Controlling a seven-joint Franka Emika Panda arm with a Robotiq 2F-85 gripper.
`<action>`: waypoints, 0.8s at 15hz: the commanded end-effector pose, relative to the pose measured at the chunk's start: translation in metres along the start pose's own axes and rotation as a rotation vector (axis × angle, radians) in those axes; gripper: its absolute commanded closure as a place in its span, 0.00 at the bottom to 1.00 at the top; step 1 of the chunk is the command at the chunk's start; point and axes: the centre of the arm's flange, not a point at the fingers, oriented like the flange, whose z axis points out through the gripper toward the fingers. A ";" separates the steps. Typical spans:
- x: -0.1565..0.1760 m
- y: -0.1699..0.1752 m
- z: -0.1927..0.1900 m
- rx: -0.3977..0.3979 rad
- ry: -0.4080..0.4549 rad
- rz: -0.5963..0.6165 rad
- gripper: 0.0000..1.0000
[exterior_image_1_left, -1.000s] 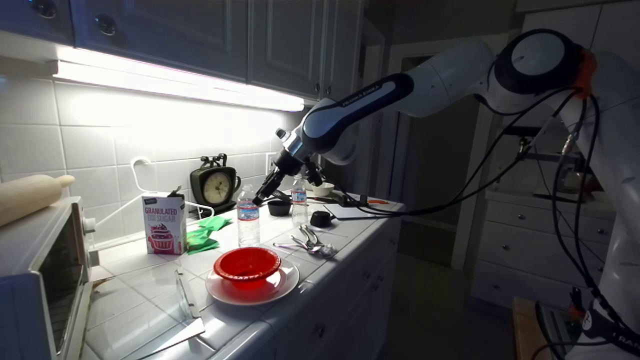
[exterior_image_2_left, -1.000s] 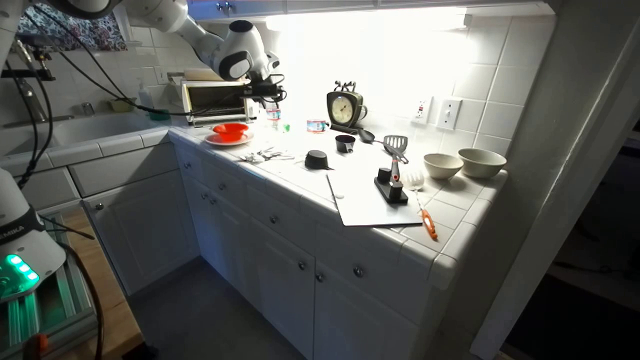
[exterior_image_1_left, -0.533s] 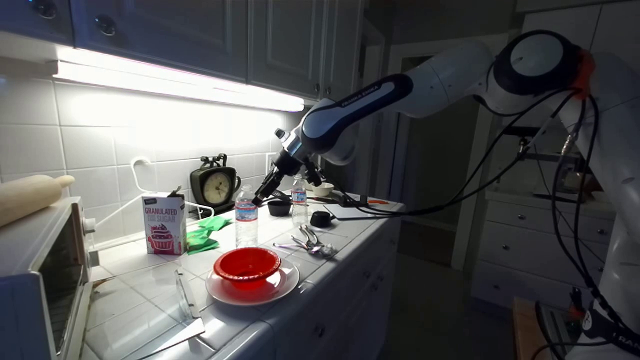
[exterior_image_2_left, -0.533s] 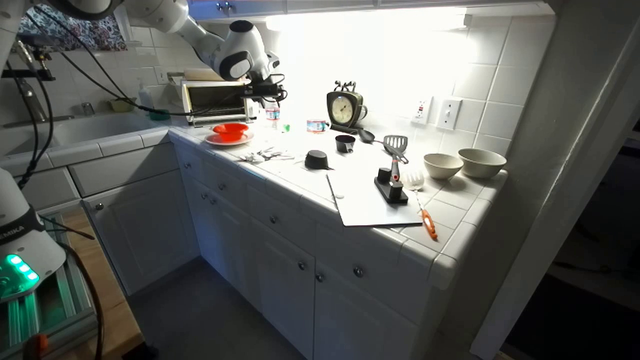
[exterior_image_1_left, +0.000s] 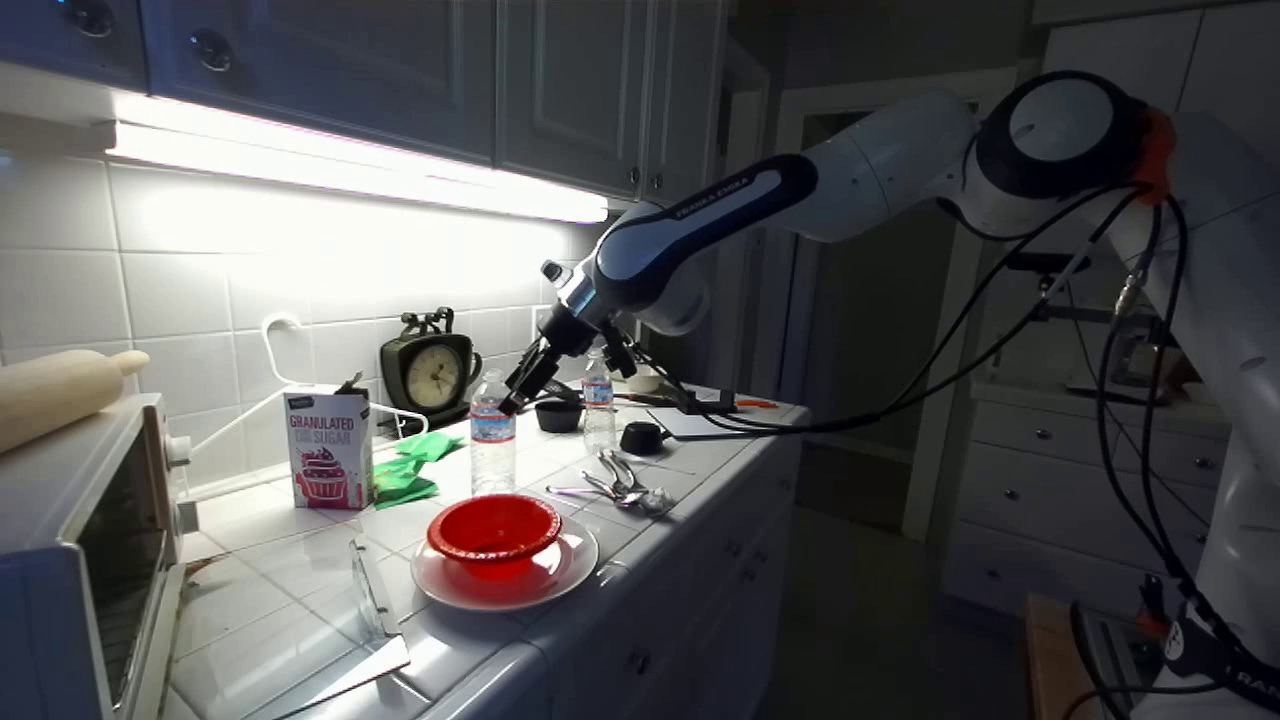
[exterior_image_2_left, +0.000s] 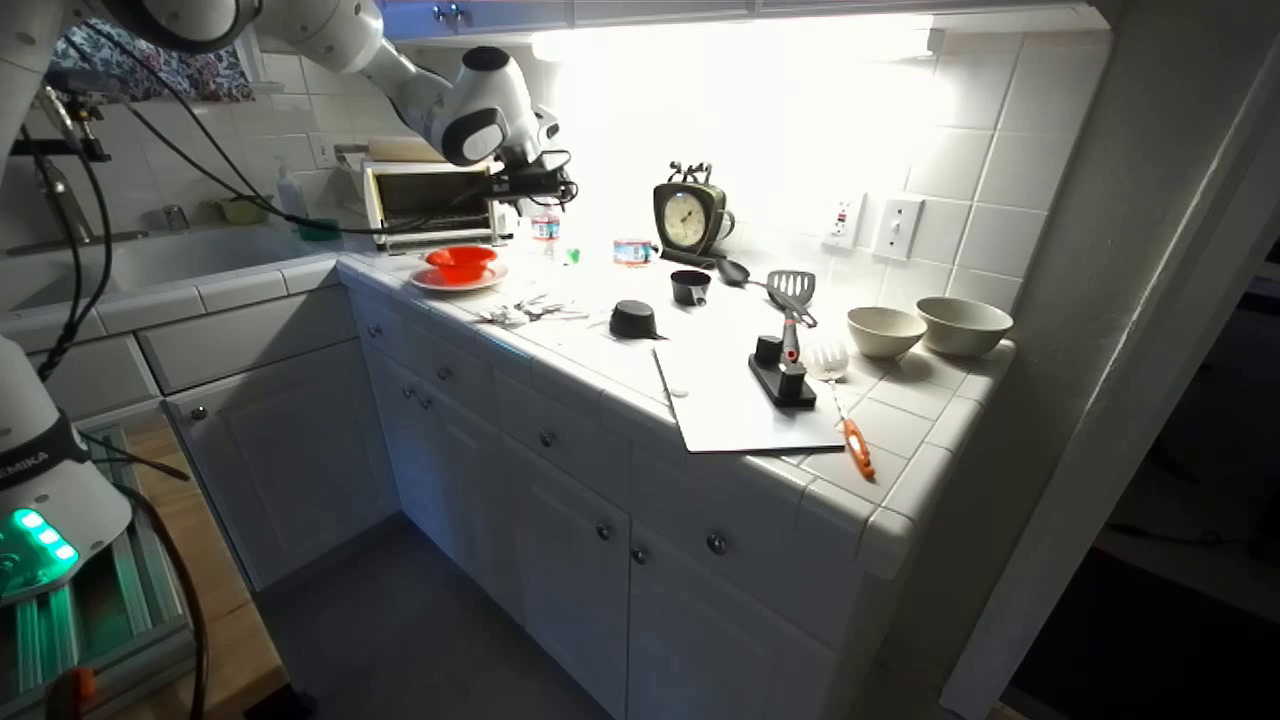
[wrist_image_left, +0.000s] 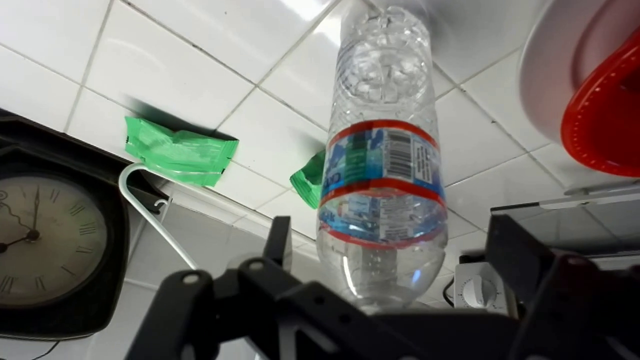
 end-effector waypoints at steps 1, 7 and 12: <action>0.008 0.005 0.021 0.025 0.024 -0.047 0.02; 0.012 -0.001 0.027 0.025 0.024 -0.073 0.53; 0.013 -0.003 0.025 0.020 0.018 -0.080 0.82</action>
